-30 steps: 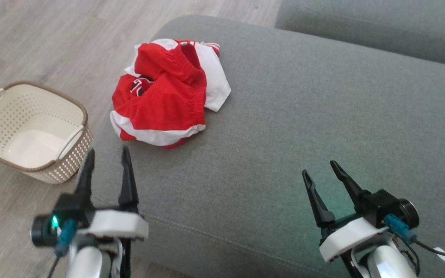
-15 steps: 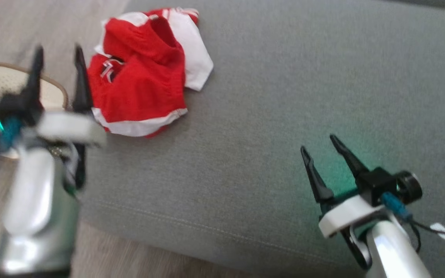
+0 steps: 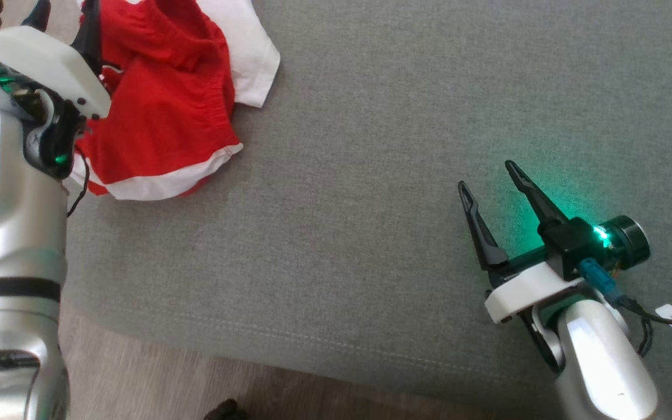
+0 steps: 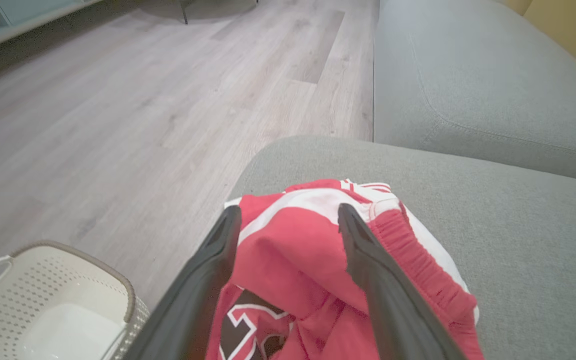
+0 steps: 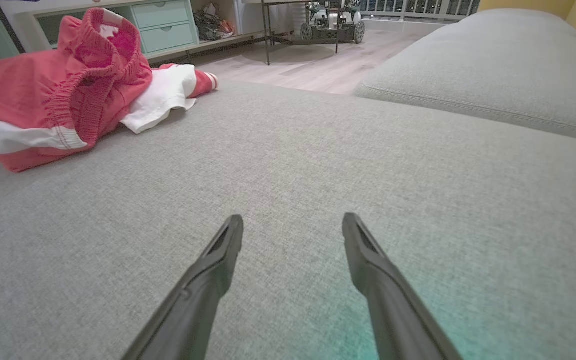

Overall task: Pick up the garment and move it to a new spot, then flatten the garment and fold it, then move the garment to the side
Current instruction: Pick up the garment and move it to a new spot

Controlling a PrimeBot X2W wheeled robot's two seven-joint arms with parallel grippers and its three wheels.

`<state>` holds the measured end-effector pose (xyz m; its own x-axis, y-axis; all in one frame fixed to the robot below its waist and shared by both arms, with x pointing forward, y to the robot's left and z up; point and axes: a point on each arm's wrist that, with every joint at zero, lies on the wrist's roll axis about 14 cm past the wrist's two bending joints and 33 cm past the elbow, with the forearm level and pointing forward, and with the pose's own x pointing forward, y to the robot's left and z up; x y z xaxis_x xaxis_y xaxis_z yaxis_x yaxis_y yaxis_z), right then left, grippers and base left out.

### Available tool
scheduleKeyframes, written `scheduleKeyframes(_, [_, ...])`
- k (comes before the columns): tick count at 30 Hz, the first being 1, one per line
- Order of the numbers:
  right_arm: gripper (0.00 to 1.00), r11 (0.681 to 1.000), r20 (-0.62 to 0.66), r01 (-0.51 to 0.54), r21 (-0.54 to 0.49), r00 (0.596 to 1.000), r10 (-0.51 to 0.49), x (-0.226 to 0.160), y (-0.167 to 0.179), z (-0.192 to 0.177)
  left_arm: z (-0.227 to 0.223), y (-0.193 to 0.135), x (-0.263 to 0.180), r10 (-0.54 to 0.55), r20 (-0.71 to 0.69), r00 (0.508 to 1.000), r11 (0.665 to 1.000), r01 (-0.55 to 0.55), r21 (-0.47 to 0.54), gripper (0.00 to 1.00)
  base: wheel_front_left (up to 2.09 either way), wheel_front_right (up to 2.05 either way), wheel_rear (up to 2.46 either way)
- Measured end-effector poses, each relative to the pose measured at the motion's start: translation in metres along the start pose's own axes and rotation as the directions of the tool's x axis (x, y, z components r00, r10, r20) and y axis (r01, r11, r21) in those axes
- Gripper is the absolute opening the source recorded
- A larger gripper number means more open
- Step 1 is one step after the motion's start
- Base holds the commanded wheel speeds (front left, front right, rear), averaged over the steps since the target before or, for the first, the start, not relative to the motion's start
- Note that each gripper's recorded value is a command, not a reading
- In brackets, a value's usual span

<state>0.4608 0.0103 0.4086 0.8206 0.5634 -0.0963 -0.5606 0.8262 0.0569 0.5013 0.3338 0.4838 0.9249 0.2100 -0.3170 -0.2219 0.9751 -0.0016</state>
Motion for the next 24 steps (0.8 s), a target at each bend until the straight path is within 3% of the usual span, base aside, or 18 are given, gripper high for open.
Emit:
scheduleKeyframes(8, [1.0, 0.999, -0.007, -0.019, 0.037, 1.0, 0.019, 0.003, 0.004, -0.008, -0.051, -0.014, 0.013, -0.033, -0.177, 0.984, 0.995, 0.016, -0.098, 1.0, 0.0, 0.0, 0.0])
scheduleKeyframes(17, [1.0, 0.998, 0.003, -0.021, 0.064, 1.0, 0.021, 0.009, 0.001, -0.008, -0.081, -0.034, 0.023, -0.084, -0.22, 0.972, 0.989, 0.055, -0.135, 1.0, 0.0, 0.0, 0.0])
scheduleKeyframes(18, [1.0, 0.998, 0.006, -0.017, 0.061, 1.0, 0.017, 0.009, -0.001, -0.007, -0.082, -0.037, 0.023, -0.092, -0.216, 0.972, 0.989, 0.064, -0.131, 0.86, 0.0, 0.0, 0.0])
scheduleKeyframes(19, [1.0, 0.998, 0.009, -0.015, 0.061, 1.0, 0.014, 0.01, -0.002, -0.006, -0.08, -0.039, 0.025, -0.099, -0.201, 0.975, 0.989, 0.075, -0.126, 0.02, 0.0, 0.0, 0.0])
scheduleKeyframes(24, [1.0, 0.998, 0.016, -0.007, 0.067, 1.0, 0.006, 0.005, -0.003, 0.0, -0.05, -0.037, 0.026, -0.106, -0.049, 0.993, 0.99, 0.101, -0.101, 0.0, 0.0, 0.0, 0.0])
